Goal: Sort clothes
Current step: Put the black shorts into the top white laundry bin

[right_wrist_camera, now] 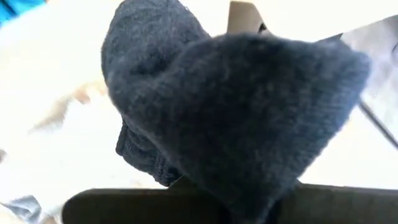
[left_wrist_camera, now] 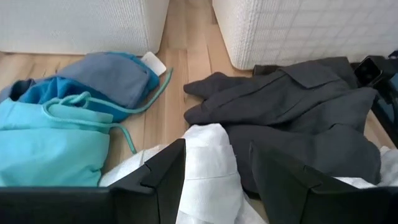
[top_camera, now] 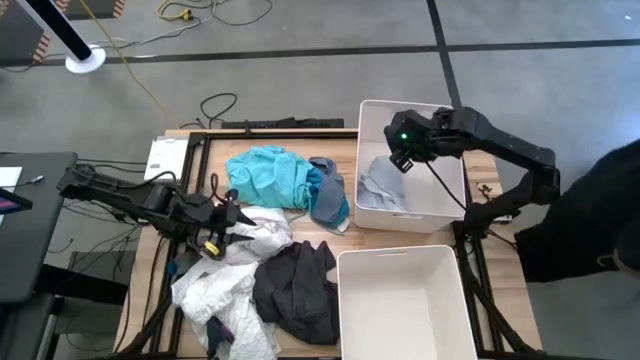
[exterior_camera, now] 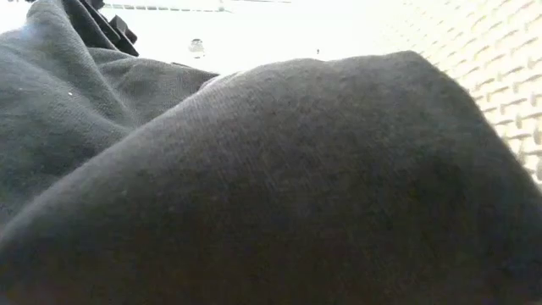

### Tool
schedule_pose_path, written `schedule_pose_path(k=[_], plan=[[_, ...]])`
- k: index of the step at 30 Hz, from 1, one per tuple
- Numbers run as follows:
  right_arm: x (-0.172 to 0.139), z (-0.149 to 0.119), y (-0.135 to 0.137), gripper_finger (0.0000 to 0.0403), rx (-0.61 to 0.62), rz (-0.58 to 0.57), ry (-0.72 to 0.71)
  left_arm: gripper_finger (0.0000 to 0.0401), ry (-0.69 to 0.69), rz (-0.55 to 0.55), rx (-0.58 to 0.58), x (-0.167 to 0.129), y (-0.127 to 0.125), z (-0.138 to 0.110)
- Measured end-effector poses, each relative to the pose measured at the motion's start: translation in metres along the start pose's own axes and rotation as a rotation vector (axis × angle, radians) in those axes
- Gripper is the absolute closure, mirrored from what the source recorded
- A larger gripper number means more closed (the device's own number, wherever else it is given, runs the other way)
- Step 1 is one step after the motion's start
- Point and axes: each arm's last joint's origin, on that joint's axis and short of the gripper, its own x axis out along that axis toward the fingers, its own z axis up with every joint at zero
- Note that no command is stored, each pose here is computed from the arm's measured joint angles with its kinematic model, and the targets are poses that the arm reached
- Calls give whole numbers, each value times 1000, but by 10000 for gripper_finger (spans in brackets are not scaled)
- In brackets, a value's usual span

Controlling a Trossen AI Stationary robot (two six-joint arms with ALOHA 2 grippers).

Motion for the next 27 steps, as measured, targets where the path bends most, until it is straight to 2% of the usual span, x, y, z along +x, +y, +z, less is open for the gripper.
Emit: schedule_pose_path(k=[6,12,27], plan=[[38,-10,-3,379,4,29,155,227,26,-6,0,5,-2,-1],[63,-17,-2,378,5,122,247,227,30,-15,2,6,-4,-1],[67,-18,2,362,-3,186,250,227,29,-15,-5,6,-4,-1]])
